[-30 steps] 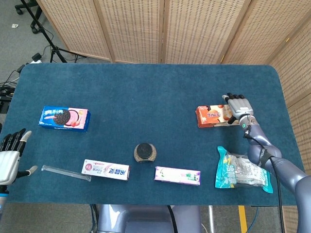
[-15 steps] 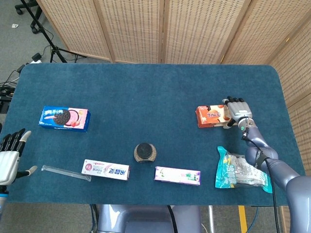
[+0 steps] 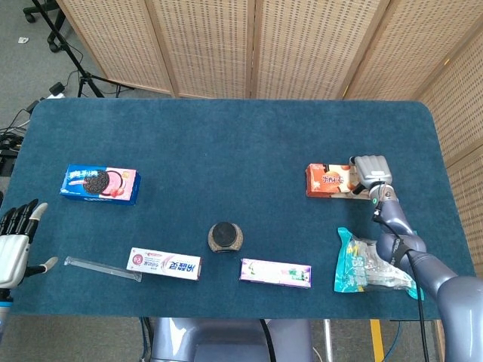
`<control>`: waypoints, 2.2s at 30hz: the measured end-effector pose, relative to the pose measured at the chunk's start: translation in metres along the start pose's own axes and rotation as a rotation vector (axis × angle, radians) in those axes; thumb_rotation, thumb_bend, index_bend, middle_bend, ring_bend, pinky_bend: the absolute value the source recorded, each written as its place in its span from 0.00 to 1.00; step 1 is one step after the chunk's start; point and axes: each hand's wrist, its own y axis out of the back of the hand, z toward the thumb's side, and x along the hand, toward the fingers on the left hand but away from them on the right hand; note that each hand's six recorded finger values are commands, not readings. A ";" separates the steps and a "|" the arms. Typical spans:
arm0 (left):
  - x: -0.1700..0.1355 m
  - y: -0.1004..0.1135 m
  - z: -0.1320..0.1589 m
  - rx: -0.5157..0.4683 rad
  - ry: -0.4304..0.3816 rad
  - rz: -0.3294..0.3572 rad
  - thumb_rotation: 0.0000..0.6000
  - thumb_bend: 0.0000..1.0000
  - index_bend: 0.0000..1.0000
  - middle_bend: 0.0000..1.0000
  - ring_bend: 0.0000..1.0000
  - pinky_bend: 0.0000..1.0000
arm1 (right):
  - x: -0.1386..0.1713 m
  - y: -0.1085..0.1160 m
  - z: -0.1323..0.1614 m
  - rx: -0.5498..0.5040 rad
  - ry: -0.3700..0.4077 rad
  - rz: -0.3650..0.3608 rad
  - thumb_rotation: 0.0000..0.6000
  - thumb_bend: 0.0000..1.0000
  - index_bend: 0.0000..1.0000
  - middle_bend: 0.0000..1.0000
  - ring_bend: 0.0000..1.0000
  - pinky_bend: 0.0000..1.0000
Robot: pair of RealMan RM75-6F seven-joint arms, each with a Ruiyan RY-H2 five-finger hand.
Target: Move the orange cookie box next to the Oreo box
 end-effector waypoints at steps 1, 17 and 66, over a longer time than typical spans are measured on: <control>0.000 0.000 0.000 -0.001 -0.001 0.000 1.00 0.10 0.00 0.00 0.00 0.00 | 0.000 0.000 0.001 -0.001 0.001 0.001 1.00 0.10 0.61 0.46 0.40 0.39; 0.001 -0.001 0.000 0.029 0.008 0.013 1.00 0.10 0.00 0.00 0.00 0.00 | 0.015 0.050 0.028 0.023 0.039 -0.088 1.00 0.10 0.62 0.47 0.41 0.40; -0.002 -0.004 0.006 0.002 -0.024 -0.007 1.00 0.11 0.00 0.00 0.00 0.00 | 0.055 0.060 0.216 -0.086 0.144 0.027 1.00 0.00 0.14 0.00 0.00 0.13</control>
